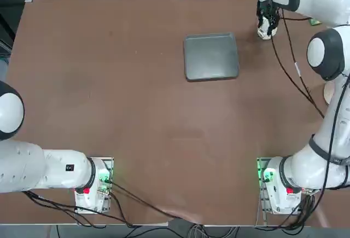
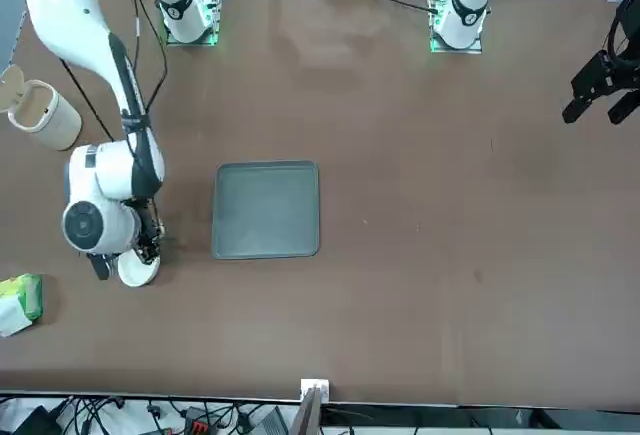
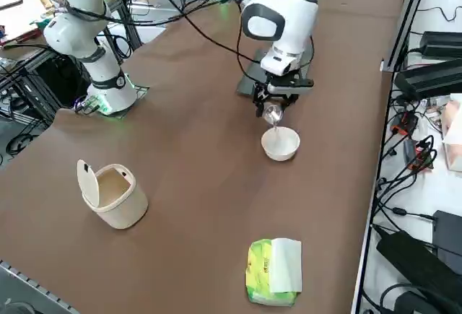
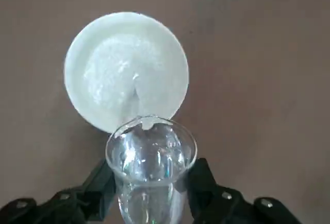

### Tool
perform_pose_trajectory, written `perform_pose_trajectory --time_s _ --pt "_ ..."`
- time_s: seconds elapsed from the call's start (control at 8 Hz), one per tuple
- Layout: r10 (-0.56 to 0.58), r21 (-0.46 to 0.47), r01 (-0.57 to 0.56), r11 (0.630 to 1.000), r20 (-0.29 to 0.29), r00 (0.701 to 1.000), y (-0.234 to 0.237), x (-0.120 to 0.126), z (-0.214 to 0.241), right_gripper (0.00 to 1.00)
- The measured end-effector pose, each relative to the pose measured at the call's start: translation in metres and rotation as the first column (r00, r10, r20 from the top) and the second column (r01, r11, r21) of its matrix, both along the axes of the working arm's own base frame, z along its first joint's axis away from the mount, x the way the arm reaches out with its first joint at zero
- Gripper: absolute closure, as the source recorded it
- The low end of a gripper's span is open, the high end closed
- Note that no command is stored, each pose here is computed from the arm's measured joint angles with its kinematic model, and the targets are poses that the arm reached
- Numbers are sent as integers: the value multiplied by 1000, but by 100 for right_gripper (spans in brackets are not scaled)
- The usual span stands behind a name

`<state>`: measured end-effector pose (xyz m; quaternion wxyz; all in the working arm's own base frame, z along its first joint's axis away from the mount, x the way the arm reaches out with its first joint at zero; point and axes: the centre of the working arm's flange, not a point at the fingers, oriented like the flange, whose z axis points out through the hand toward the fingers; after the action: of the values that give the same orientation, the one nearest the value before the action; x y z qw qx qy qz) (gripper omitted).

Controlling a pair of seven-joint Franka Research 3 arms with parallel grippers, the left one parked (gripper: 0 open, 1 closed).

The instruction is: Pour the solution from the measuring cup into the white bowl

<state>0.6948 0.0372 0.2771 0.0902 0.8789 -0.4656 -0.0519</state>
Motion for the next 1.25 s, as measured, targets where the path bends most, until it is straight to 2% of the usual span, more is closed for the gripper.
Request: perform_pose_trajectory --time_s 0.25,0.62,0.88,1.0,1.25 --pt "12 105 -13 994 12 1000 -20 7 8 26" --pt "-74 260 65 963 24 997 -35 23 -3 26" --pt "-147 401 124 907 25 989 -53 28 -7 26" --pt "-168 466 134 875 32 985 -77 28 -5 26" --pt "-185 537 148 831 14 983 -122 20 -6 26"
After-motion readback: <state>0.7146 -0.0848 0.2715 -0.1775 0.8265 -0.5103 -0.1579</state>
